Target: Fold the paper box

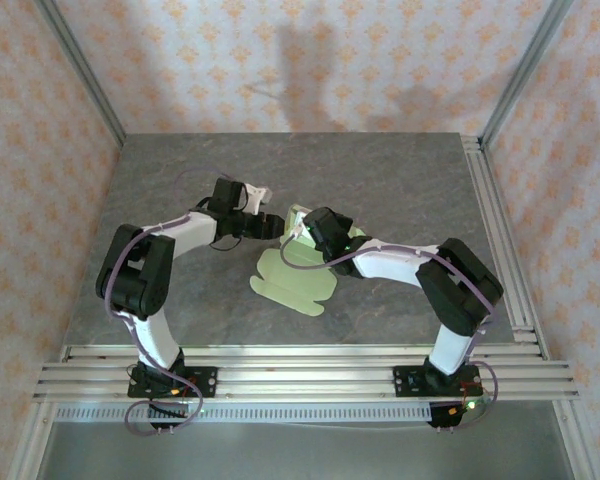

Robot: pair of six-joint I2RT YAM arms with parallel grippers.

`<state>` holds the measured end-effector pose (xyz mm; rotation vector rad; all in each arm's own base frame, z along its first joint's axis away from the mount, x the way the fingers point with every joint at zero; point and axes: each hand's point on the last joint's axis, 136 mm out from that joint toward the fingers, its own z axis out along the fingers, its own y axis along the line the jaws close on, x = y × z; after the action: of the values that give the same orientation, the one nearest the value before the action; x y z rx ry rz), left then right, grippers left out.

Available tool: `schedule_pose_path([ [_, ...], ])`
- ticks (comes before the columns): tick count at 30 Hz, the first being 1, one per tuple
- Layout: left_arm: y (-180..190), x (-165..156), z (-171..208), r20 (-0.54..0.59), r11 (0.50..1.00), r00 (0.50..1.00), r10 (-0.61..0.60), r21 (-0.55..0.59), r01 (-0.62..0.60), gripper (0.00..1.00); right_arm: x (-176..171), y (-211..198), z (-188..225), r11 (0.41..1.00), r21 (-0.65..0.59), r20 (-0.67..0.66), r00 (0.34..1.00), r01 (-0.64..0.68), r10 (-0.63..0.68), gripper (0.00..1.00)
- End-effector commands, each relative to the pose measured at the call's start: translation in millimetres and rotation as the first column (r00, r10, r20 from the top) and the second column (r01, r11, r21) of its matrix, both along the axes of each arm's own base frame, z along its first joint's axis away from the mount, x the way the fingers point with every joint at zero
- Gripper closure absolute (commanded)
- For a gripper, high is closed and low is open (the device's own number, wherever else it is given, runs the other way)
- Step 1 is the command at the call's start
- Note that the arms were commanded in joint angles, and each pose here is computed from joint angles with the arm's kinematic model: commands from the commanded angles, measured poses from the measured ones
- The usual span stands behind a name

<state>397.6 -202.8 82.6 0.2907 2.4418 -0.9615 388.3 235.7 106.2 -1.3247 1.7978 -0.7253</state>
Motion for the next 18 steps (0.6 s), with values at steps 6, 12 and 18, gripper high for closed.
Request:
schedule_pose_path([
  [6, -3.8, 3.9, 15.6, 0.081, 1.000, 0.996, -0.022, 0.007, 0.022, 0.42, 3.0, 0.0, 9.0, 1.000, 0.019, 0.002, 1.000, 0.013, -0.013, 1.00],
  [12, -4.8, 1.9, 14.5, 0.076, 0.999, 0.997, -0.033, 0.005, 0.033, 0.42, 3.3, 0.5, 6.5, 1.000, 0.011, -0.011, 1.000, 0.016, -0.015, 1.00],
  [18, -4.5, 0.7, 19.0, 0.091, 0.999, 0.995, -0.032, 0.000, 0.033, 0.42, 5.2, 1.2, 3.3, 1.000, -0.005, -0.021, 1.000, 0.019, -0.019, 1.00],
])
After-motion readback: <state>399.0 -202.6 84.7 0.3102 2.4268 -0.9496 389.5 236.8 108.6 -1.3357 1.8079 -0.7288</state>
